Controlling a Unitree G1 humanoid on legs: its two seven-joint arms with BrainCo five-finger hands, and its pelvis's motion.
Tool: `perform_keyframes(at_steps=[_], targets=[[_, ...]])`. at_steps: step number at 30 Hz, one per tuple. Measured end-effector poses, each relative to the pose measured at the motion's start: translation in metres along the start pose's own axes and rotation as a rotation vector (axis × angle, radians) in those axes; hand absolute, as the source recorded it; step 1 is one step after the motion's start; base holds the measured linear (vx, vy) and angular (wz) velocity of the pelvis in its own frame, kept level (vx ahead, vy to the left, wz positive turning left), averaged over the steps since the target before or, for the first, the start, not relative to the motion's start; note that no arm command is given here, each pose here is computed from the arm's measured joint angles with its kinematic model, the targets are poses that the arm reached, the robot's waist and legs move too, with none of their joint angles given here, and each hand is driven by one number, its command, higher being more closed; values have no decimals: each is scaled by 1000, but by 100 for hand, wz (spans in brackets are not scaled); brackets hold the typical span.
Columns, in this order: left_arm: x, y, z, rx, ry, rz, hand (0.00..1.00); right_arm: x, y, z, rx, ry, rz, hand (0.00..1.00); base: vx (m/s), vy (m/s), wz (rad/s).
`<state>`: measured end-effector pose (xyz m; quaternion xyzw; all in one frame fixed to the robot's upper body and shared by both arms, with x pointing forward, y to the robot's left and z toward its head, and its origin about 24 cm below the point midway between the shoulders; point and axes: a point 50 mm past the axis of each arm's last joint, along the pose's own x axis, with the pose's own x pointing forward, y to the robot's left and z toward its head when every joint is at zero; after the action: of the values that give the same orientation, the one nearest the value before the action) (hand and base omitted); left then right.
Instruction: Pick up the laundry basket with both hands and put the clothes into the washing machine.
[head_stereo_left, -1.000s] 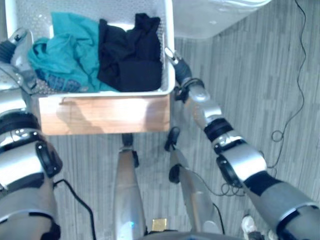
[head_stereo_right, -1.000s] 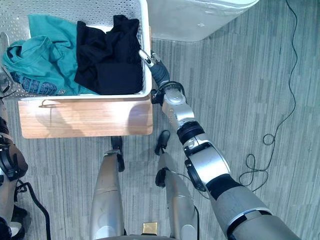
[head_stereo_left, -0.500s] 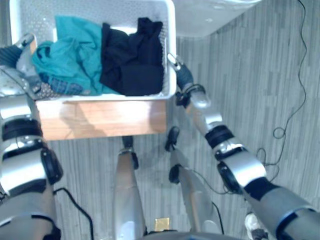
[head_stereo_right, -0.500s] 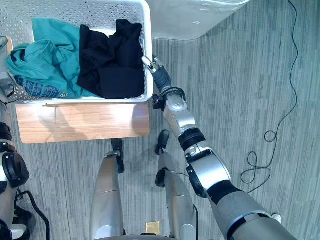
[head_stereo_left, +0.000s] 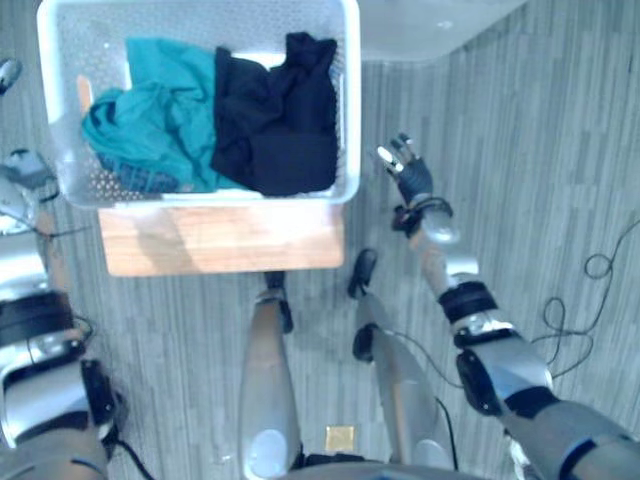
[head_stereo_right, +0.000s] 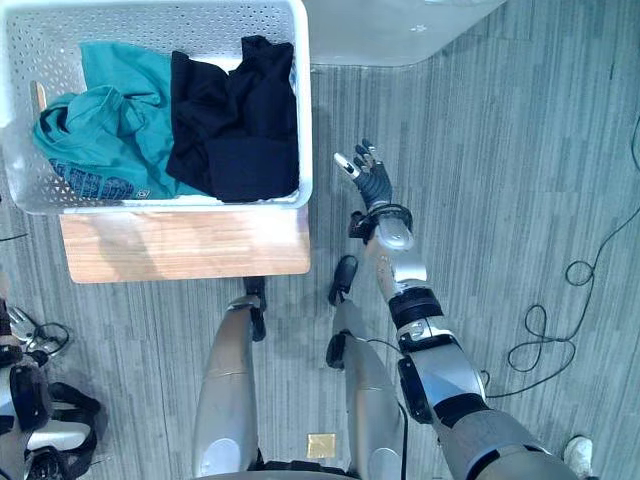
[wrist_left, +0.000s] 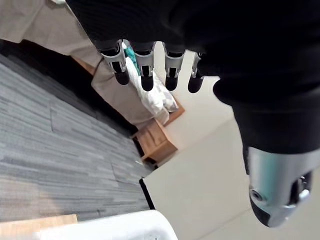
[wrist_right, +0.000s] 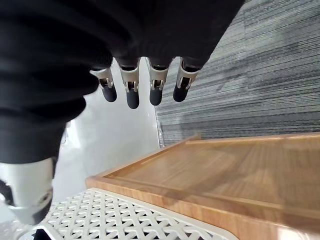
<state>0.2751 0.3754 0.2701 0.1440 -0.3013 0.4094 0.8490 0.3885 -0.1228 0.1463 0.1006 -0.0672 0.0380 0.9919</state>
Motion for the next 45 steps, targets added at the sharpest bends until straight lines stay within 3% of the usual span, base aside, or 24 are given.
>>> perform_keyframes(at_steps=[10, 20, 24, 29, 33, 45], targets=[[6, 7, -9, -10, 49, 41, 0, -2, -6, -2, 9, 3, -23, 0, 2, 0, 0], [22, -39, -30, -189, 295, -27, 0, 13, 23, 43, -32, -120, 76, 0, 4, 4, -1], [28, -50, -26, -234, 329, -49, 0, 9, 43, 78, 3, -257, 144, 0, 3, 5, -14], [31, -58, -19, -289, 327, -55, 0, 4, 34, 105, 40, -355, 115, 0, 3, 2, -1], [33, -66, -17, -341, 351, -53, 0, -12, 47, 137, 93, -516, 193, 0, 0, 0, 0], [27, -82, -15, -355, 354, -106, 0, -17, 73, 138, 101, -525, 279, 0, 7, 3, 2]])
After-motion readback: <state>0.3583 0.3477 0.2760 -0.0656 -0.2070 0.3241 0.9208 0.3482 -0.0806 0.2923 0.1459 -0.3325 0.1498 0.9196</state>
